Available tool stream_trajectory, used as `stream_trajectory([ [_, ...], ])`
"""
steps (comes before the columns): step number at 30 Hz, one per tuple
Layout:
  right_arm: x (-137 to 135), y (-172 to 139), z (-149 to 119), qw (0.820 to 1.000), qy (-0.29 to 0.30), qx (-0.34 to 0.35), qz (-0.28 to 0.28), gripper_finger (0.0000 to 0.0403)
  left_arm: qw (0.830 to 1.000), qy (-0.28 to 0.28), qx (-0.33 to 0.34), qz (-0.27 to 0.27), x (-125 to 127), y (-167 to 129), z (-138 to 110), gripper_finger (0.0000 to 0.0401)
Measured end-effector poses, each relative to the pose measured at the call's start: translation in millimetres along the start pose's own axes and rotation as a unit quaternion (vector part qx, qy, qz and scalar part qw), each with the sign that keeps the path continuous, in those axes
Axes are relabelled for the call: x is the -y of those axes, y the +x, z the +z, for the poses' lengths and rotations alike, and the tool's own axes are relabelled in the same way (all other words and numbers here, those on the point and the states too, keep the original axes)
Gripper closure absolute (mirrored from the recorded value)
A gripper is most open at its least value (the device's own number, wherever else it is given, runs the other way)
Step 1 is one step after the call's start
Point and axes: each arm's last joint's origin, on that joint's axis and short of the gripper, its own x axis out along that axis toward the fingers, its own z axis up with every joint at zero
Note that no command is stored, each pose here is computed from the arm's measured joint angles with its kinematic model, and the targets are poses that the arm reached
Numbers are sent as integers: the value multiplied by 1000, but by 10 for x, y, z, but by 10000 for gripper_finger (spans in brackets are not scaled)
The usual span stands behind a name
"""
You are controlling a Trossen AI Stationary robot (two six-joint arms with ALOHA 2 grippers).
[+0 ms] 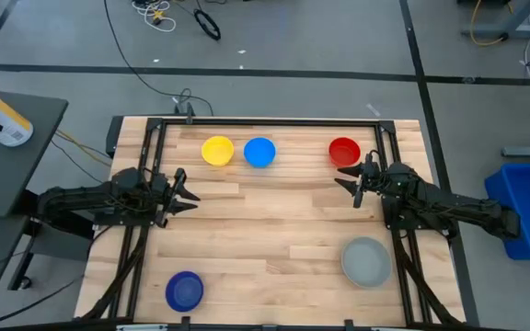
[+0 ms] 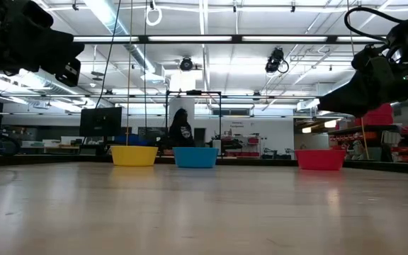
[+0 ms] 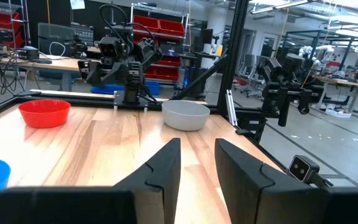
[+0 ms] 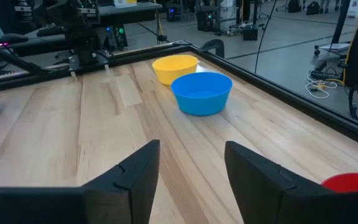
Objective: Nest bowls inside each other
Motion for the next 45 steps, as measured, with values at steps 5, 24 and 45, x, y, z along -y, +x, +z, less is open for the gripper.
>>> stream_trajectory([
  [5,0,0,0,1000,0,0,0,209,1000,0,0,0,0,0,0,293],
  [24,0,0,0,1000,0,0,0,210,1000,0,6,27,-15,-1,7,293],
  [45,-1,-13,175,994,56,91,-3,215,991,42,46,118,-59,-11,72,293],
])
